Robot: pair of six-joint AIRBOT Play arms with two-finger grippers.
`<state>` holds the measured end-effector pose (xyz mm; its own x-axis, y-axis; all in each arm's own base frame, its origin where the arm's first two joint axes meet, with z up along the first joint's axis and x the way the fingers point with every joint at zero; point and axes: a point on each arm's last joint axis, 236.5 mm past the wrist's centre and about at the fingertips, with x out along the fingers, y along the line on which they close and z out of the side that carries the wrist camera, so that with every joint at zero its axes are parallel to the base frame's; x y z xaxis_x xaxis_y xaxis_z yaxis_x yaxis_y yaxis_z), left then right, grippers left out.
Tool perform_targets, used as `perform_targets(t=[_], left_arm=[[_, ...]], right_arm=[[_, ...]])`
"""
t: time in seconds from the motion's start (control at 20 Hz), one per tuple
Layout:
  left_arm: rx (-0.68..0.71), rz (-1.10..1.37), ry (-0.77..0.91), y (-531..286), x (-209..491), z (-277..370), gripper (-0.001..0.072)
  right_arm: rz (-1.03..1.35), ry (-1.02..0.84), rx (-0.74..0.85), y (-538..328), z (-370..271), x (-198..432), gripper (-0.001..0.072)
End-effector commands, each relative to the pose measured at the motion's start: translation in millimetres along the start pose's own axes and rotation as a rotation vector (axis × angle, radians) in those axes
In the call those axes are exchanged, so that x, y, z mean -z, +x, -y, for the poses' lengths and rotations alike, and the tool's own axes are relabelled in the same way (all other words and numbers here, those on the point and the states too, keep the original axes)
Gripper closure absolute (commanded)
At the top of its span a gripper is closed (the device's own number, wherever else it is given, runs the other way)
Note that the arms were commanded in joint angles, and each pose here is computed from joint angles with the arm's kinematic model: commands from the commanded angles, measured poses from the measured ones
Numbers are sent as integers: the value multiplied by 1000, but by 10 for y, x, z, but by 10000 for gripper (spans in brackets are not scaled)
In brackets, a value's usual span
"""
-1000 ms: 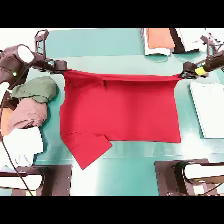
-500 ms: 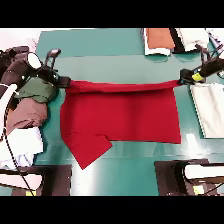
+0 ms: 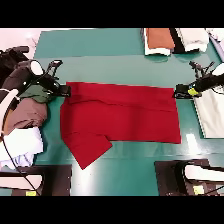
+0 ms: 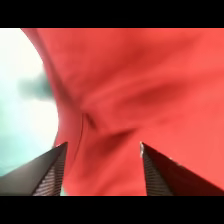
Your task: Fold the shirts.
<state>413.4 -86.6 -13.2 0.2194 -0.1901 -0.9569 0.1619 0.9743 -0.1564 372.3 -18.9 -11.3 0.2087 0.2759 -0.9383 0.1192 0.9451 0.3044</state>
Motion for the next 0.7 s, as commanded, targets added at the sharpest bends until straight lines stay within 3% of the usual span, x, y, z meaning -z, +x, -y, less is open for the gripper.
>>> perform_targets(t=[0.0,0.15,0.3,0.65], left_arm=[[-13,-44,-48,-320,461,29,167],[-16,-127,-130,-331,1322,44,166],[12,-214,-209,-206,2154,122,166],[218,-198,-374,126,2480,566,167]], right_arm=[[17,-24,-8,-253,-119,137,375],[93,-49,-2,-517,-215,208,375],[135,-61,2,-643,-265,281,322],[133,-52,-51,-656,-396,347,322]])
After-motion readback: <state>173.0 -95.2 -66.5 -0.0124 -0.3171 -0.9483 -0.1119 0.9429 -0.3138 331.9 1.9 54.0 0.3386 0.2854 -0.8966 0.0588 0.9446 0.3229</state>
